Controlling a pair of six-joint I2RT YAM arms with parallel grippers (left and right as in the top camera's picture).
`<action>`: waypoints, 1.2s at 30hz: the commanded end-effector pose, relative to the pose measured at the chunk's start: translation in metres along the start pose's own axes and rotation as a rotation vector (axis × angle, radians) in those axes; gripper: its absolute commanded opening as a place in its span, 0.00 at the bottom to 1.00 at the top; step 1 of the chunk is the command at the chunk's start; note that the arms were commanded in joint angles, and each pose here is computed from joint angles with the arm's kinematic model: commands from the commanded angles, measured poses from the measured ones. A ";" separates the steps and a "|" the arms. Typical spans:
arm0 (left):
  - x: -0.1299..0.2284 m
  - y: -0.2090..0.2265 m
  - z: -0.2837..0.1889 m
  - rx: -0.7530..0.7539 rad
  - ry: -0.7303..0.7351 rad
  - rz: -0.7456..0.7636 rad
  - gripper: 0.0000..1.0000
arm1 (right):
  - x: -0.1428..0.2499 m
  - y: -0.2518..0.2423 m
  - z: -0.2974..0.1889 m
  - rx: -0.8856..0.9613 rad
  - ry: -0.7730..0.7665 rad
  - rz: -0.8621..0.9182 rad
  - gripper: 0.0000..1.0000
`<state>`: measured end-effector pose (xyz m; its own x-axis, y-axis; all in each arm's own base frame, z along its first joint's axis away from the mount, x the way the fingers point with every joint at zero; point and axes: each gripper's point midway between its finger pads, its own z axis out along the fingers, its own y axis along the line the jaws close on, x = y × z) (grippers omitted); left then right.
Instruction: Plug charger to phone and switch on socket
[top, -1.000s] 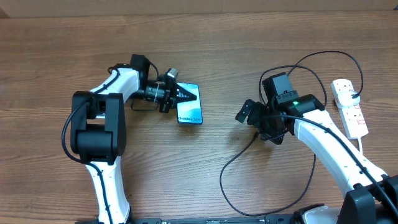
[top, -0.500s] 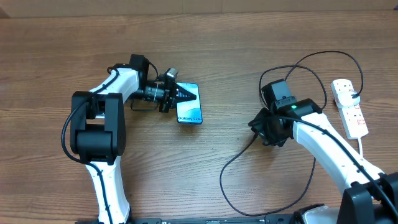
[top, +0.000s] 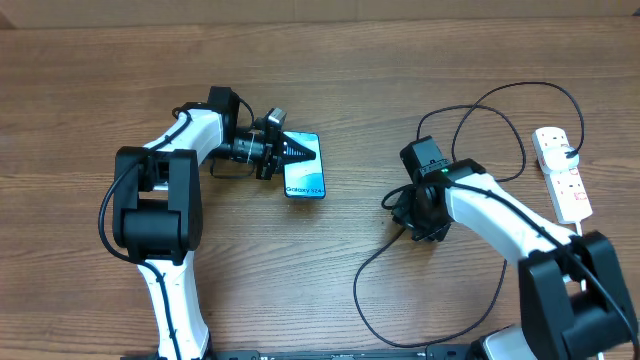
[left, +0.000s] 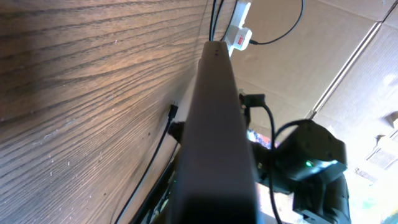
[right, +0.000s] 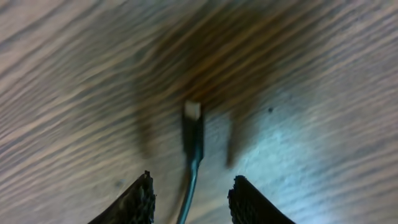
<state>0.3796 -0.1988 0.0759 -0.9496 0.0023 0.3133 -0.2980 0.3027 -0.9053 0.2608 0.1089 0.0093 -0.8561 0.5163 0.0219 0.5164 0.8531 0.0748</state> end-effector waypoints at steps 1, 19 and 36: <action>0.002 -0.012 0.000 0.043 0.011 0.007 0.04 | -0.004 -0.008 0.015 0.057 -0.015 0.010 0.40; 0.002 -0.012 0.000 0.043 0.011 0.008 0.04 | -0.017 -0.007 0.021 0.067 -0.067 -0.019 0.23; 0.002 -0.011 0.000 0.042 0.011 0.008 0.04 | -0.004 -0.007 0.022 0.059 0.000 -0.055 0.24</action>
<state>0.3797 -0.1988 0.0759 -0.9498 0.0024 0.3130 -0.2976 0.3027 -0.9054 0.2722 0.1038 -0.0017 -0.8783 0.4774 -0.0259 0.4759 0.8781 0.0489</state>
